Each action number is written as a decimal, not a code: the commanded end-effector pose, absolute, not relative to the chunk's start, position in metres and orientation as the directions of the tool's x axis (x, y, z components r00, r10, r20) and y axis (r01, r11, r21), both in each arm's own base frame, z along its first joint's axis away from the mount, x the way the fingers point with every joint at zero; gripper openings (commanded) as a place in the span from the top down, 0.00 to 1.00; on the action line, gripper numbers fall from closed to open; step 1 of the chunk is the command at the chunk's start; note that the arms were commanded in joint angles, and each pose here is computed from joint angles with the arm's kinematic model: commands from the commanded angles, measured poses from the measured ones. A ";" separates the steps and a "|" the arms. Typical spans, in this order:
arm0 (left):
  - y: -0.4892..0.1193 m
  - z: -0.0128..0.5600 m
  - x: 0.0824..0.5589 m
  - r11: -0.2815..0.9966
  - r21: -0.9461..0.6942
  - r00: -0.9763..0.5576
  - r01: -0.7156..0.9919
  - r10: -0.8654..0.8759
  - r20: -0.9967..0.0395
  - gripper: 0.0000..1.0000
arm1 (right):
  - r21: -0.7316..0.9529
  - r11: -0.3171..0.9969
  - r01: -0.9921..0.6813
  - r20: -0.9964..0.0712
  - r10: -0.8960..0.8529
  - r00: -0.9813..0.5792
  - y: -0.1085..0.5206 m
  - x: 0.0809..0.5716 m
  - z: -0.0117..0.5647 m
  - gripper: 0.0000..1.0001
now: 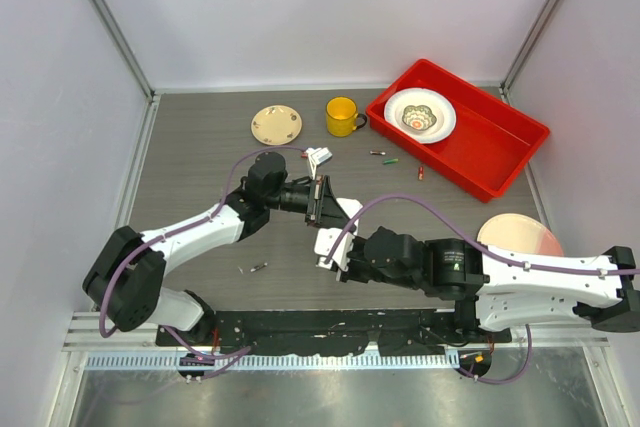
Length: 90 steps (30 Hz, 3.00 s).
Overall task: Load the batteries into the remote control
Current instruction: Load the battery into the remote control.
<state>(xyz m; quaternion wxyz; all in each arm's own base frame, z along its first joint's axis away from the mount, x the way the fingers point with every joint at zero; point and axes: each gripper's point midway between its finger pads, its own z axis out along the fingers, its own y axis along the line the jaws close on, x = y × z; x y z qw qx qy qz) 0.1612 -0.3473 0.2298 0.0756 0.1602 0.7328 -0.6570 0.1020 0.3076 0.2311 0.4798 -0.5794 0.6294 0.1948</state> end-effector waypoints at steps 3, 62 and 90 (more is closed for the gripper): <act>-0.348 0.273 0.158 -0.018 -0.909 -0.902 0.415 0.120 -0.414 1.00 | -0.304 0.245 -0.921 -0.810 -0.575 0.115 0.297 0.098 0.221 0.99; -0.349 0.255 0.162 0.012 -0.919 -0.914 0.394 0.114 -0.390 1.00 | -0.293 0.335 -0.895 -0.867 -0.488 0.101 0.297 0.107 0.257 0.75; -0.349 0.267 0.160 -0.008 -0.913 -0.907 0.407 0.115 -0.405 1.00 | -0.292 0.238 -0.926 -0.818 -0.564 0.113 0.295 0.095 0.237 0.98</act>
